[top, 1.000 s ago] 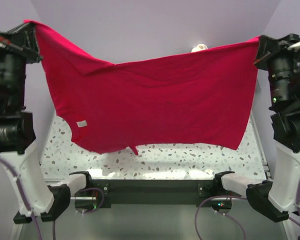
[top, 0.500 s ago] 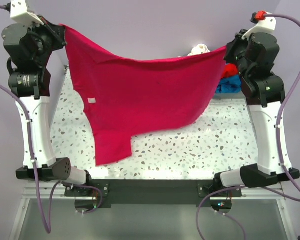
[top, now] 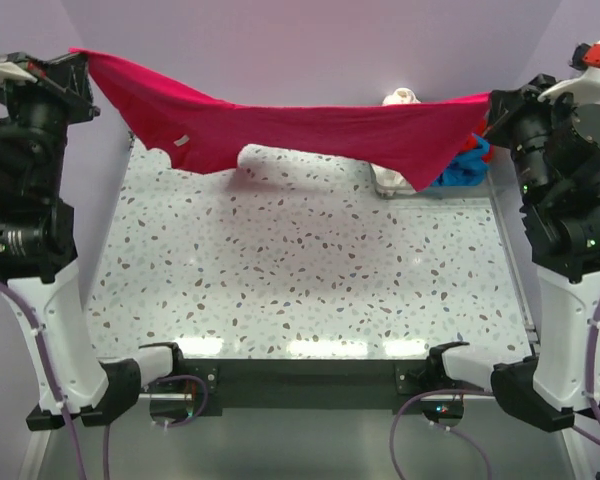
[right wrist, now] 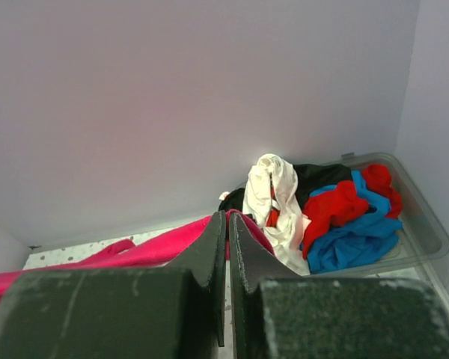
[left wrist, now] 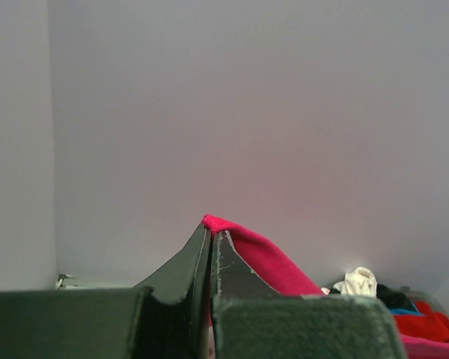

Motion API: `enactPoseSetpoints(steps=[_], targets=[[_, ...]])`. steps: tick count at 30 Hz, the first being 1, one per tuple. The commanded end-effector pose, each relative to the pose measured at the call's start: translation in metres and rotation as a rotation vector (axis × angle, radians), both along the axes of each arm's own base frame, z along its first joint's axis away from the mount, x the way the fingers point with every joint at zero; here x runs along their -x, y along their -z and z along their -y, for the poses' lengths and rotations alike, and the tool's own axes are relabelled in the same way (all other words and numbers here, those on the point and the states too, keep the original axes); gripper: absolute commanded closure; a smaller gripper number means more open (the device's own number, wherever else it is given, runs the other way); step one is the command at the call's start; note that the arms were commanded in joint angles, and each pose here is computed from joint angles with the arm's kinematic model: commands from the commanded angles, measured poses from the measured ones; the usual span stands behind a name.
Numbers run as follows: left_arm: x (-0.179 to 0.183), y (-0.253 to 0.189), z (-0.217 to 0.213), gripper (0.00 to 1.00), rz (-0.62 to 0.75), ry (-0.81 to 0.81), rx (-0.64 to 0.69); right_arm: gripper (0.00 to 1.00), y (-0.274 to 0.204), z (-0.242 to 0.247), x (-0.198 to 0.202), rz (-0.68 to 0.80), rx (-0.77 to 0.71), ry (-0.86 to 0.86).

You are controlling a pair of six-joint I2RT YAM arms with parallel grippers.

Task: Fold and stack the t-shirts
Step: Flatten the tshirt out

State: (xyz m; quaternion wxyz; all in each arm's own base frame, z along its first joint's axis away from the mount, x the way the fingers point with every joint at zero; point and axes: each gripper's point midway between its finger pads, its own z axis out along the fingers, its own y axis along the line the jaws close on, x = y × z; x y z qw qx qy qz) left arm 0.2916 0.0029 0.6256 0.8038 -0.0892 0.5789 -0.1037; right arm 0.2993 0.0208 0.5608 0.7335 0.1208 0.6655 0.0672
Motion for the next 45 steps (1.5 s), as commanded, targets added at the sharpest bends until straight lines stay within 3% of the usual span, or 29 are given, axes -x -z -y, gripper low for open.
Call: enactPoseSetpoints(steps=[1,6,12,18,24,27,28,29,30,31,32,33,34,35,36,37,38,39,40,41,42,43,45], targets=[[0.061,-0.042,-0.008,1.00,0.158,-0.077,-0.027,1.00,-0.035,0.011,0.037,0.103,-0.037,0.018],[0.096,-0.061,-0.017,1.00,0.226,-0.142,-0.018,1.00,-0.051,0.024,0.061,0.135,-0.032,0.063],[0.088,-0.064,-0.008,1.00,0.226,-0.086,0.001,1.00,-0.056,0.028,0.059,0.143,-0.041,0.087],[-0.001,0.003,0.001,1.00,-0.006,0.012,0.073,1.00,0.003,0.006,-0.001,-0.016,-0.061,0.040],[-0.107,0.099,-0.016,1.00,-0.278,-0.023,0.076,1.00,0.120,-0.030,-0.099,-0.262,-0.063,-0.029],[-0.164,0.160,-0.044,1.00,-0.415,-0.095,0.071,1.00,0.185,-0.051,-0.158,-0.379,-0.041,-0.056],[-0.195,0.199,-0.055,1.00,-0.495,-0.107,0.090,1.00,0.191,-0.062,-0.175,-0.389,-0.033,-0.077],[-0.209,0.207,-0.071,1.00,-0.501,-0.137,0.102,1.00,0.230,-0.074,-0.205,-0.462,-0.015,-0.089],[-0.240,0.253,-0.084,1.00,-0.587,-0.155,0.121,1.00,0.247,-0.082,-0.222,-0.493,-0.004,-0.102],[-0.253,0.265,-0.092,0.95,-0.604,-0.165,0.150,1.00,0.224,-0.095,-0.240,-0.439,-0.011,-0.138],[-0.266,0.252,-0.100,0.85,-0.570,-0.175,0.154,1.00,0.283,-0.106,-0.268,-0.562,0.011,-0.148],[-0.277,0.257,-0.108,0.51,-0.573,-0.204,0.157,0.95,0.293,-0.112,-0.281,-0.582,0.005,-0.158],[-0.297,0.288,-0.115,0.32,-0.622,-0.219,0.174,0.84,0.248,-0.117,-0.296,-0.481,-0.014,-0.170],[-0.304,0.271,-0.117,0.15,-0.579,-0.226,0.174,0.50,0.271,-0.120,-0.301,-0.551,-0.010,-0.172],[-0.310,0.276,-0.117,0.00,-0.581,-0.221,0.180,0.36,0.298,-0.125,-0.313,-0.595,-0.012,-0.175],[-0.314,0.280,-0.118,0.00,-0.582,-0.220,0.188,0.24,0.280,-0.124,-0.314,-0.555,-0.016,-0.171],[-0.316,0.286,-0.113,0.00,-0.587,-0.208,0.187,0.05,0.283,-0.124,-0.313,-0.561,-0.016,-0.171],[-0.309,0.275,-0.109,0.00,-0.570,-0.201,0.180,0.01,0.250,-0.122,-0.302,-0.504,-0.021,-0.178],[-0.305,0.275,-0.105,0.00,-0.566,-0.197,0.161,0.01,0.295,-0.120,-0.293,-0.603,0.001,-0.174],[-0.304,0.301,-0.099,0.00,-0.602,-0.189,0.150,0.01,0.289,-0.121,-0.294,-0.557,0.004,-0.175],[-0.292,0.288,-0.093,0.00,-0.579,-0.178,0.142,0.01,0.288,-0.118,-0.284,-0.559,0.021,-0.173],[-0.285,0.318,-0.084,0.00,-0.643,-0.163,0.135,0.01,0.297,-0.117,-0.268,-0.591,0.038,-0.178],[-0.270,0.320,-0.072,0.00,-0.653,-0.145,0.107,0.01,0.322,-0.124,-0.246,-0.663,0.088,-0.210]])
